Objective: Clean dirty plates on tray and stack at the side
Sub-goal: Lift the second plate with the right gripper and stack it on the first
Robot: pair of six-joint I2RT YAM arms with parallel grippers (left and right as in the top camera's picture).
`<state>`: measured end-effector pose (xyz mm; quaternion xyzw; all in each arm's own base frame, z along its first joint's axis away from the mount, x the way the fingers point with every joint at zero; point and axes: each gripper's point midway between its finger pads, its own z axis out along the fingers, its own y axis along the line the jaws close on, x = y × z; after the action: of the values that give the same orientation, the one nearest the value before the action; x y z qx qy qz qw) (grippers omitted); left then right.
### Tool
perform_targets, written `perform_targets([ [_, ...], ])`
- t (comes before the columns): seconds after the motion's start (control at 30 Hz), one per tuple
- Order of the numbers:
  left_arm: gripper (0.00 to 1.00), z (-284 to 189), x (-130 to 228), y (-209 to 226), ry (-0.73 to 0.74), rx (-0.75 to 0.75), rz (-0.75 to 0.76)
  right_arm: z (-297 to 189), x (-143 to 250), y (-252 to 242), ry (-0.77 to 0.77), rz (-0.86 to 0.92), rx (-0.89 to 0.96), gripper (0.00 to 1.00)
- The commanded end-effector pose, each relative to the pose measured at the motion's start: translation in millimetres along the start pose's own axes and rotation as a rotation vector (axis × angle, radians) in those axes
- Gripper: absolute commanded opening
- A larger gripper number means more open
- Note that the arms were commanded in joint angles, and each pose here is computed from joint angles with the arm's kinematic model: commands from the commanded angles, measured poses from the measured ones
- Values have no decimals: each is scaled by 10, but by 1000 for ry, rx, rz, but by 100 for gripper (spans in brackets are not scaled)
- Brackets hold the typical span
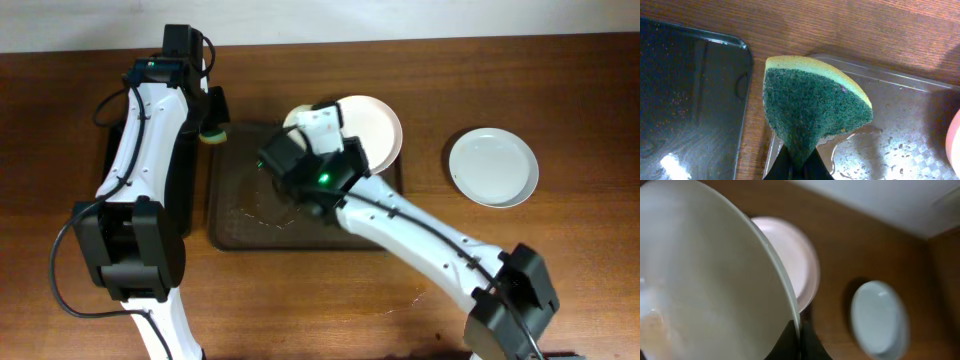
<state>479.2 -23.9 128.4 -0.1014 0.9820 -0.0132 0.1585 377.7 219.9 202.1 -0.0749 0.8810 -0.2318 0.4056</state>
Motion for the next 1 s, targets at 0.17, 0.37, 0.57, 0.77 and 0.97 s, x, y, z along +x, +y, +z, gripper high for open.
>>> perform_targets([
  [0.17, 2, 9, -4, -6, 3, 9, 13, -1000, -553, -358, -455, 39, 428, 4],
  [0.37, 2, 9, -3, -6, 3, 9, 13, -948, -505, -254, -423, 19, 364, 4],
  [0.57, 2, 9, -5, -7, 2, 9, 13, -5, 173, 244, 183, 105, -279, 4],
  [0.77, 2, 22, 0, -5, 6, 8, 14, 676, 277, -754, 473, 443, -584, 4],
  [0.97, 2, 89, 20, -2, 21, 5, 14, 1409, 1286, -2709, 659, 845, -181, 4],
])
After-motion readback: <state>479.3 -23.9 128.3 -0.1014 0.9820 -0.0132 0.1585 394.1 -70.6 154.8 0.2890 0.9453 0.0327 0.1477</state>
